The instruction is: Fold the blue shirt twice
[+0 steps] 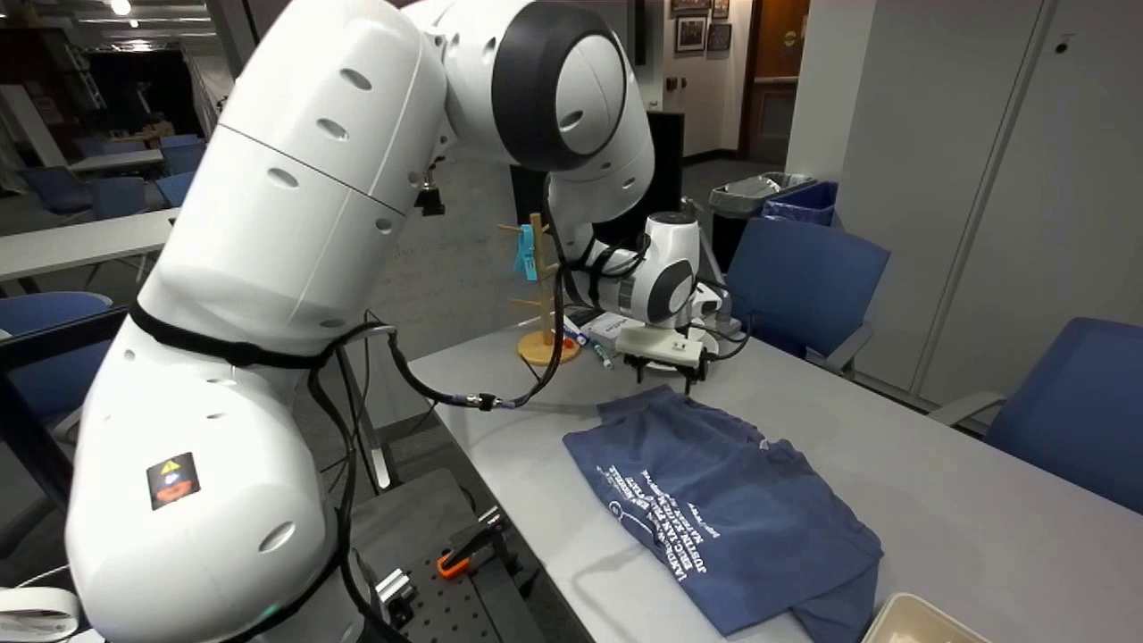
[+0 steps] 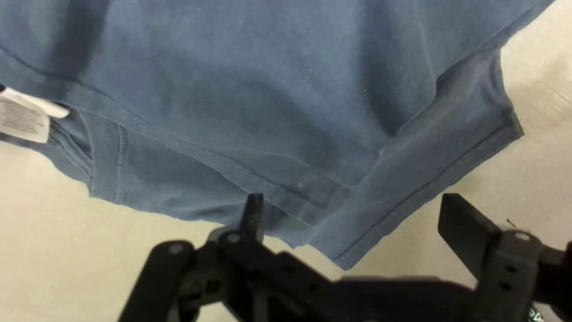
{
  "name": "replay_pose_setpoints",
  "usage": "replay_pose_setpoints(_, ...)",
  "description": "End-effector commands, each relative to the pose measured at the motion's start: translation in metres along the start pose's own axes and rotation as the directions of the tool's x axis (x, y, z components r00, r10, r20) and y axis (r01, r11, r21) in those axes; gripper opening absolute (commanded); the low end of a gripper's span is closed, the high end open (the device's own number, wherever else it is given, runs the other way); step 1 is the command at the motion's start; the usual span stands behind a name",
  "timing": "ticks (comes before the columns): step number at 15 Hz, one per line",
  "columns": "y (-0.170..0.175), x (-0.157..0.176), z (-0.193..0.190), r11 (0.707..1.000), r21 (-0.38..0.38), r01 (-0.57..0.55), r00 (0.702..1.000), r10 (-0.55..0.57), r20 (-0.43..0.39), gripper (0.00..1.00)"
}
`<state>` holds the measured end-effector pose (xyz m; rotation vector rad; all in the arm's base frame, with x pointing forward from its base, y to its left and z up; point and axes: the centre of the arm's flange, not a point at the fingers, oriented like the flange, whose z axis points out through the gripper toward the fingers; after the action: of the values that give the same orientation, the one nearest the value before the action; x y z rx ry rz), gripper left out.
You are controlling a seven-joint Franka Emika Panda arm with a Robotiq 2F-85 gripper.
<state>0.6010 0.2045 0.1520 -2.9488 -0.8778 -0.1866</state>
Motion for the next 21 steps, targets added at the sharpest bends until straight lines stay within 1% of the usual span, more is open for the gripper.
replay_pose_setpoints(1, -0.001, 0.034, 0.019, 0.999, 0.012, 0.033, 0.999, -0.033, 0.021, 1.0)
replay_pose_setpoints(3, -0.002, 0.038, 0.031, 0.999, 0.003, 0.039, 0.998, -0.039, 0.044, 1.0)
replay_pose_setpoints(8, 0.0, 0.035, 0.059, 1.0, 0.013, 0.024, 0.994, -0.026, 0.107, 1.0)
replay_pose_setpoints(12, 0.005, 0.037, 0.072, 1.0, 0.018, 0.012, 0.993, -0.014, 0.119, 0.99)
replay_pose_setpoints(13, 0.006, 0.038, 0.074, 1.0, 0.018, 0.009, 0.993, -0.011, 0.117, 0.95)
replay_pose_setpoints(14, 0.007, 0.039, 0.075, 1.0, 0.018, 0.006, 0.993, -0.008, 0.115, 0.79)
replay_pose_setpoints(17, 0.009, 0.041, 0.077, 1.0, 0.013, 0.001, 0.994, -0.002, 0.109, 0.57)
replay_pose_setpoints(18, 0.011, 0.042, 0.077, 1.0, 0.01, -0.001, 0.994, 0.0, 0.107, 0.48)
replay_pose_setpoints(21, 0.016, 0.044, 0.072, 1.0, 0.001, -0.01, 0.995, 0.01, 0.1, 0.26)
